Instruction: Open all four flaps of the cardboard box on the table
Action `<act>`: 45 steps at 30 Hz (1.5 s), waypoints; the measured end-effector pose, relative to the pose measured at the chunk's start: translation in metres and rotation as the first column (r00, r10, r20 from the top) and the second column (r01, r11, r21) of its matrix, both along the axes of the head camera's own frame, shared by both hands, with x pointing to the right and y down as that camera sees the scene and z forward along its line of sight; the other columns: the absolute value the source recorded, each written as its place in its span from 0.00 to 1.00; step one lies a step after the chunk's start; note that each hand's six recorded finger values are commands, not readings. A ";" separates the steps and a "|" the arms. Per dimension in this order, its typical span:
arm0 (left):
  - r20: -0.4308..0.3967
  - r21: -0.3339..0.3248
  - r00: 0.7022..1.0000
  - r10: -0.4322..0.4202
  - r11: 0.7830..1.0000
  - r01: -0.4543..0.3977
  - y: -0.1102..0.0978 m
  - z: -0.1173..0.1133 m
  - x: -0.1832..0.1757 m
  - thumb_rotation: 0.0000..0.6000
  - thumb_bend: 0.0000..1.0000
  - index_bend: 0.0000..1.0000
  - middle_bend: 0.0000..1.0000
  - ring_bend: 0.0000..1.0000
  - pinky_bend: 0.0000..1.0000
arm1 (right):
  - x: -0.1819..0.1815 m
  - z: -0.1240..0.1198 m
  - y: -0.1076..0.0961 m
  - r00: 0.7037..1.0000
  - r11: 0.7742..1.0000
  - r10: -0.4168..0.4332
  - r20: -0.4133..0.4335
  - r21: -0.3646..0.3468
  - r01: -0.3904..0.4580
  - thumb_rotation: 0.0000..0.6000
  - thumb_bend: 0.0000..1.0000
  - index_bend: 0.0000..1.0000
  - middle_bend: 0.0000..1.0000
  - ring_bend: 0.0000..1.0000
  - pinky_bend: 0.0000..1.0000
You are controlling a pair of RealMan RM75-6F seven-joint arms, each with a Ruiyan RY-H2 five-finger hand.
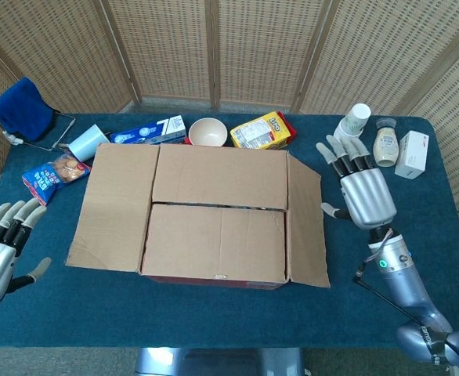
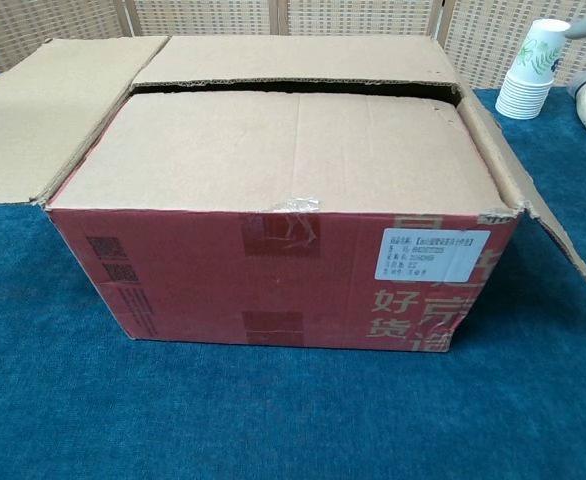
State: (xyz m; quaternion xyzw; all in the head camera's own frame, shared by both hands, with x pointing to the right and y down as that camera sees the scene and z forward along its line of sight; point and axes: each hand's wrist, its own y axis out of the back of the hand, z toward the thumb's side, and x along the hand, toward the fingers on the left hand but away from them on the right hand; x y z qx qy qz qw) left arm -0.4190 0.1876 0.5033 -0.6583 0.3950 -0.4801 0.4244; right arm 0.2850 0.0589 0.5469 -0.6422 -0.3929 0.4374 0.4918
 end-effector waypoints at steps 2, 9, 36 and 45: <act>0.003 -0.001 1.000 0.003 1.000 -0.003 -0.010 0.002 0.004 1.00 0.00 0.04 0.00 0.00 0.00 | 0.015 0.005 0.000 0.999 1.000 0.015 -0.038 0.017 -0.015 1.00 0.00 0.00 0.00 0.00 0.02; -0.003 0.012 0.999 0.043 0.999 -0.043 -0.046 0.003 0.025 1.00 0.00 0.04 0.00 0.00 0.00 | 0.074 0.026 0.017 0.994 0.996 0.070 -0.089 0.068 -0.064 1.00 0.00 0.00 0.00 0.00 0.02; -0.049 -0.058 0.971 0.232 0.970 -0.235 -0.128 0.035 0.156 1.00 0.00 0.04 0.00 0.00 0.00 | 0.141 0.004 0.131 0.931 0.938 0.345 0.120 -0.062 -0.340 1.00 0.00 0.00 0.00 0.00 0.00; -0.072 -0.113 0.956 0.284 0.950 -0.291 -0.128 0.058 0.209 1.00 0.00 0.04 0.00 0.00 0.00 | 0.151 -0.009 0.138 0.916 0.928 0.373 0.149 -0.047 -0.371 1.00 0.00 0.00 0.00 0.00 0.00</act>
